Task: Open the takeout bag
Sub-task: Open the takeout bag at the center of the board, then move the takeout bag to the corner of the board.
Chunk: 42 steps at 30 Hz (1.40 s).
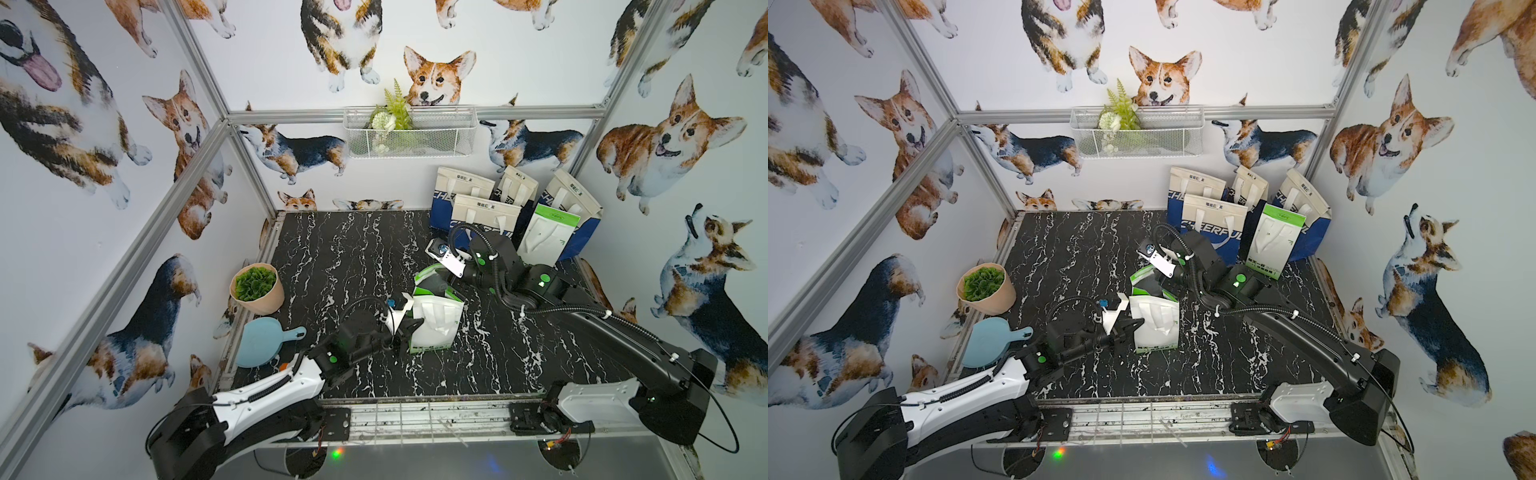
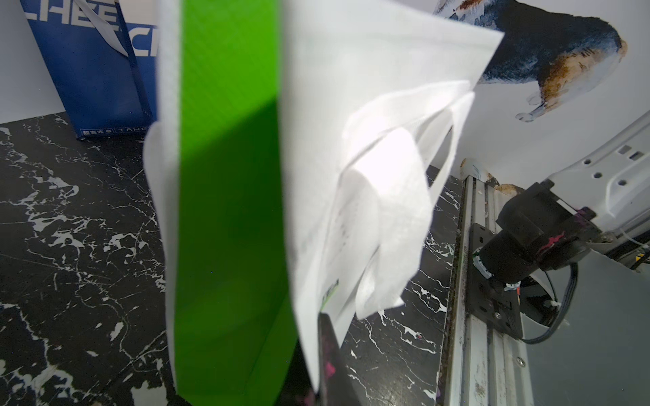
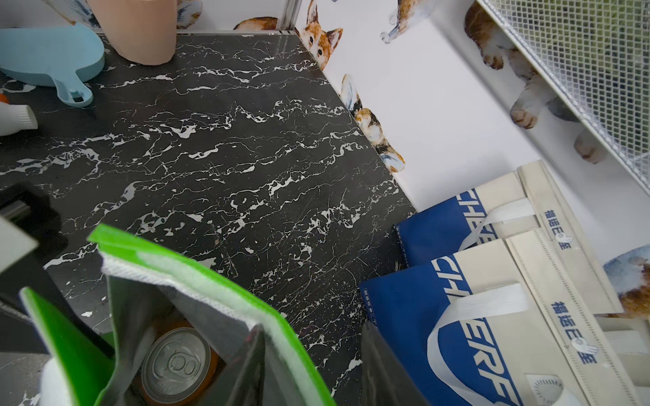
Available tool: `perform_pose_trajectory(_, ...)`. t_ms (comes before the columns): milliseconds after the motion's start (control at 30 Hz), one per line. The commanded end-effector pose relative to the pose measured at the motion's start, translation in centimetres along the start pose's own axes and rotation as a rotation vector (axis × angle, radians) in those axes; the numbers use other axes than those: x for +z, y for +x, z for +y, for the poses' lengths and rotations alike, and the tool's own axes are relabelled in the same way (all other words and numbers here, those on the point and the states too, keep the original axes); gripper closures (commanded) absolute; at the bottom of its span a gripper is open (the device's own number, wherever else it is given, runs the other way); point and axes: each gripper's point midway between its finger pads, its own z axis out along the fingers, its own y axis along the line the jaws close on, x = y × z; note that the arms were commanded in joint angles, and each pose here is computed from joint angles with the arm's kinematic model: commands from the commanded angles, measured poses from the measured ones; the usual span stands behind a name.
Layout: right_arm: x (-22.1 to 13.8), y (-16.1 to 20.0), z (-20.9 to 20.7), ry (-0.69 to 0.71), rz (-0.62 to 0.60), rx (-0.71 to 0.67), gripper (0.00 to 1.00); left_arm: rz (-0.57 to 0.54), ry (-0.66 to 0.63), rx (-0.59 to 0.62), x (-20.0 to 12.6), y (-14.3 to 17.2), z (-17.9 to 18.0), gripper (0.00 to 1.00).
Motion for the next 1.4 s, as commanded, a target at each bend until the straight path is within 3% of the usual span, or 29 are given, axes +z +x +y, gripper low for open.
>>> perform_pose_trajectory(0,0.3,-0.7,-0.5,0.004,-0.018,0.054,0.51,0.039,0.002,0.001,0.0,1.0,0.0,1.00)
perform_pose_trajectory(100,0.8,-0.5,-1.0,0.015,-0.004,0.083,0.49,0.037,0.006,0.004,0.0,0.9,0.0,1.00)
perform_pose_trajectory(433,1.8,-0.1,-2.2,0.047,0.025,0.151,0.44,0.037,0.016,0.003,0.0,0.9,-0.2,0.63)
perform_pose_trajectory(667,-0.5,-1.8,-1.3,-0.033,-0.061,0.224,0.41,0.025,0.027,0.002,-0.3,0.6,-0.5,0.53)
perform_pose_trajectory(900,-5.8,-2.6,-0.5,-0.087,-0.242,0.398,0.38,0.020,0.014,0.036,-0.1,-0.2,-0.3,0.50)
perform_pose_trajectory(1067,-7.7,-1.6,0.9,-0.132,-0.376,0.491,0.34,0.007,0.027,0.055,-0.4,-1.0,-0.7,0.52)
perform_pose_trajectory(1233,-9.1,0.1,0.5,-0.078,-0.505,0.579,0.35,-0.045,0.042,0.066,-1.4,-2.4,-1.4,0.57)
perform_pose_trajectory(1367,-9.5,1.2,0.3,-0.045,-0.516,0.604,0.36,-0.066,0.035,0.080,-1.5,-3.2,-1.3,0.59)
